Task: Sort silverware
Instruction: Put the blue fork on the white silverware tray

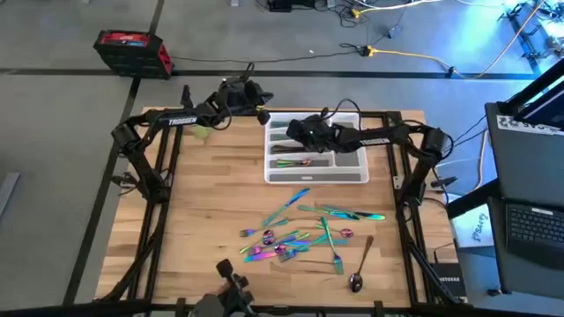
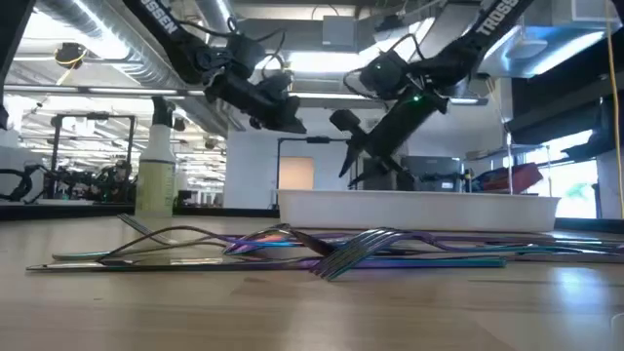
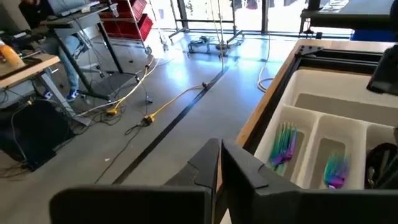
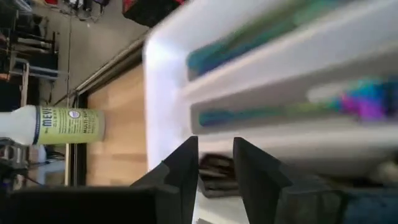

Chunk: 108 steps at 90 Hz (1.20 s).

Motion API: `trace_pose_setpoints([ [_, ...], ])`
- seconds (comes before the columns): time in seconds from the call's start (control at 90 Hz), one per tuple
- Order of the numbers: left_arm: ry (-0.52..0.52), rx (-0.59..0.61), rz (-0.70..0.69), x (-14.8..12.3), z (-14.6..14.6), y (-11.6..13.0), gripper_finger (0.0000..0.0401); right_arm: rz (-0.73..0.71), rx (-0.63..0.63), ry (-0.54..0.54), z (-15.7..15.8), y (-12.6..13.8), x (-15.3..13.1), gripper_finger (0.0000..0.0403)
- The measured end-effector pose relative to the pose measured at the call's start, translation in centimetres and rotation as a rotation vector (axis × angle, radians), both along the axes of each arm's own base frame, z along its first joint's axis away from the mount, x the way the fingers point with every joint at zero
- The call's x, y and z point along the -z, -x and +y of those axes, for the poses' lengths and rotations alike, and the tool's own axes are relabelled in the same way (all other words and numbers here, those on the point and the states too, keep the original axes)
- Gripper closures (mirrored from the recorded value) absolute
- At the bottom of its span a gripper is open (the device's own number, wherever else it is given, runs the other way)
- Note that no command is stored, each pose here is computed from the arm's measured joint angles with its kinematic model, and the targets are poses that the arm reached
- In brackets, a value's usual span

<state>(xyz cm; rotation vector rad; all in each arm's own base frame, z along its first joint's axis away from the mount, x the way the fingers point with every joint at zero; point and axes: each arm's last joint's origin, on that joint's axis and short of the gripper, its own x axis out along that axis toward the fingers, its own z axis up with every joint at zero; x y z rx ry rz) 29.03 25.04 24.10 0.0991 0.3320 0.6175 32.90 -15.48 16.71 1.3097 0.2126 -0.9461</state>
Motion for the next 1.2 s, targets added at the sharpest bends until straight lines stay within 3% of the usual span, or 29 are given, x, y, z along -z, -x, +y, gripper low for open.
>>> trace_pose_setpoints([
  [0.122,0.008,0.002,0.002,0.1,0.0,0.0,0.0398,0.069,-0.08,0.125,-0.8,-0.4,-1.1,0.0317],
  [0.256,0.026,0.024,0.021,0.3,-0.2,0.0,0.0398,0.228,-0.32,0.377,-1.4,-1.3,-3.1,0.0317],
  [0.367,0.054,0.086,0.088,0.9,-0.7,-0.1,0.0398,0.441,-0.66,0.575,-0.6,-2.3,-5.1,0.0317],
  [0.511,0.097,0.271,0.156,1.6,-2.0,-0.5,0.0398,0.722,-1.191,0.809,2.5,-3.3,-8.0,0.0317],
  [0.578,0.151,0.27,0.17,1.9,-2.7,-0.8,0.0398,0.774,-1.389,0.841,4.0,-3.2,-8.7,0.0317],
  [0.667,0.205,0.29,0.214,2.4,-4.2,-1.4,0.0398,0.661,-1.591,0.745,5.9,-2.6,-8.8,0.0317],
  [0.744,0.195,0.322,0.268,2.2,-6.7,-2.0,0.04,0.485,-1.647,0.68,7.5,-2.3,-8.8,0.0317],
  [0.822,0.172,0.346,0.306,2.0,-10.0,-2.6,0.0401,0.392,-1.672,0.71,9.6,-2.3,-8.8,0.0317],
  [0.922,0.205,0.357,0.315,2.2,-14.1,-2.9,0.0401,0.344,-1.717,0.795,12.6,-2.2,-8.8,0.0317],
  [1.011,0.242,0.339,0.204,2.5,-17.4,-2.7,0.0401,0.351,-1.744,0.864,15.6,-1.9,-8.6,0.0317],
  [1.089,0.313,0.307,0.121,3.8,-19.8,-2.0,0.0401,0.382,-1.759,0.918,17.6,-1.5,-8.4,0.0317],
  [1.2,0.395,0.337,0.111,5.7,-23.3,-1.3,0.0401,0.34,-1.742,0.936,19.1,-1.2,-8.3,0.0317],
])
